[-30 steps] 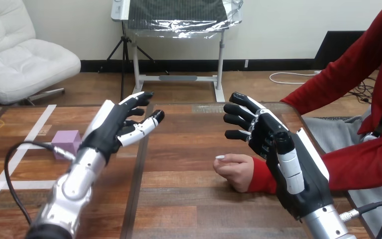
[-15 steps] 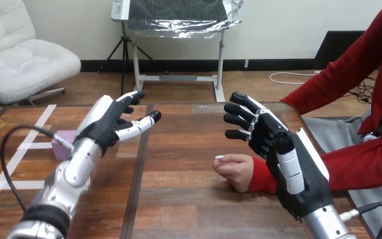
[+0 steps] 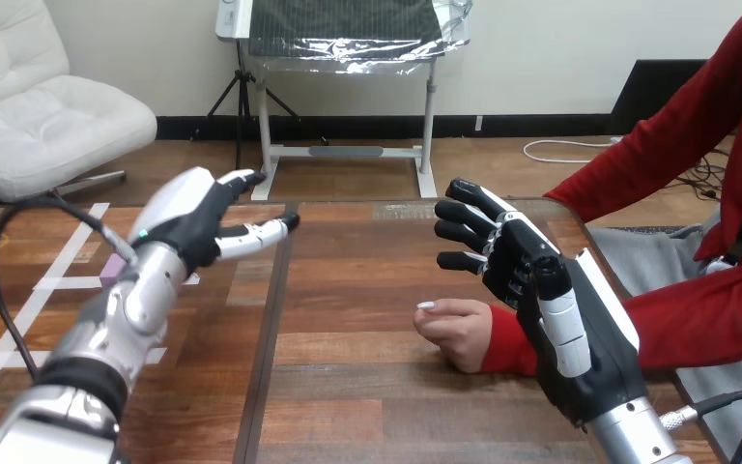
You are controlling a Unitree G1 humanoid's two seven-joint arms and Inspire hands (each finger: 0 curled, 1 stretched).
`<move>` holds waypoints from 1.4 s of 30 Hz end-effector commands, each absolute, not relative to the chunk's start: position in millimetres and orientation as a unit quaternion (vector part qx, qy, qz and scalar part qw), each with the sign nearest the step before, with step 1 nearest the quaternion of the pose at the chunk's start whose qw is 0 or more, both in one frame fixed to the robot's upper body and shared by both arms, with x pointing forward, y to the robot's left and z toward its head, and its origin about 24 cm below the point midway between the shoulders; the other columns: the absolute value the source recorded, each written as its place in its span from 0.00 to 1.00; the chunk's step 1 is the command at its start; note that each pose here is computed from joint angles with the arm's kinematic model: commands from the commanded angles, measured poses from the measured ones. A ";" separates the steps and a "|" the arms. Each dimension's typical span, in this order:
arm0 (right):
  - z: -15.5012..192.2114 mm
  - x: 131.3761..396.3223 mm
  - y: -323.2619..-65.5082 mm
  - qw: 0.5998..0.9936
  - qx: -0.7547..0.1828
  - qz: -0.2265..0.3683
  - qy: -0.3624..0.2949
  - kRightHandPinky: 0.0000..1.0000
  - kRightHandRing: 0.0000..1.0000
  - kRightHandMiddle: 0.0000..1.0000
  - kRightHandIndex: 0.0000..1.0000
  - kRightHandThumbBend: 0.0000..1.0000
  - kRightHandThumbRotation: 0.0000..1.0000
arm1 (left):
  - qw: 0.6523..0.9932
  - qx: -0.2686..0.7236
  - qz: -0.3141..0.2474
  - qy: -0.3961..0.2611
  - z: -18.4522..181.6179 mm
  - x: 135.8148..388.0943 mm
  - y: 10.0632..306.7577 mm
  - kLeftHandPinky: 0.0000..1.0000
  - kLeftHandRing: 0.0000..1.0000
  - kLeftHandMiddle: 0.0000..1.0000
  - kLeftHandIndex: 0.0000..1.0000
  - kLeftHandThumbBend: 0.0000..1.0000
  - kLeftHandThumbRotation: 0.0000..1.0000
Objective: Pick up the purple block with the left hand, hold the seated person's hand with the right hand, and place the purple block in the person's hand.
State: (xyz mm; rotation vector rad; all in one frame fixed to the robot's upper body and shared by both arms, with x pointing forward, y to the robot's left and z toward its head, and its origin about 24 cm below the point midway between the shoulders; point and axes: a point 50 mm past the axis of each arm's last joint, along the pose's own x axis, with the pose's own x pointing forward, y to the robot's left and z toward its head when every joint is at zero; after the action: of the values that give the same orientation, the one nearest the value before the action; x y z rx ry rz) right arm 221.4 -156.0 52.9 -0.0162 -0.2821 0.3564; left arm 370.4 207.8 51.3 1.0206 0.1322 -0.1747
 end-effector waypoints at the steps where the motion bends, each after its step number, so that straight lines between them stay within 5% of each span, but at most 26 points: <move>1: 73.4 229.8 -156.8 0.965 -0.018 0.181 -0.188 0.78 0.86 0.86 0.88 0.92 1.00 | 0.844 0.535 -0.030 0.001 113.7 398.7 211.6 0.77 0.88 0.90 0.89 0.59 0.66; 42: 73.5 229.1 -156.8 0.965 -0.019 0.185 -0.187 0.78 0.86 0.87 0.88 0.92 1.00 | 0.795 0.597 0.019 0.101 104.7 395.8 239.3 0.81 0.86 0.88 0.86 0.61 0.58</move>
State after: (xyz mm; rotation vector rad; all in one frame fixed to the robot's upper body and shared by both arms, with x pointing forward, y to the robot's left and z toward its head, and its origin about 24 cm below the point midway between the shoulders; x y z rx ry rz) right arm 221.3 -156.2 53.0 -0.0197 -0.2822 0.3644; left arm 386.9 233.0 79.1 1.2510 0.2621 -0.0140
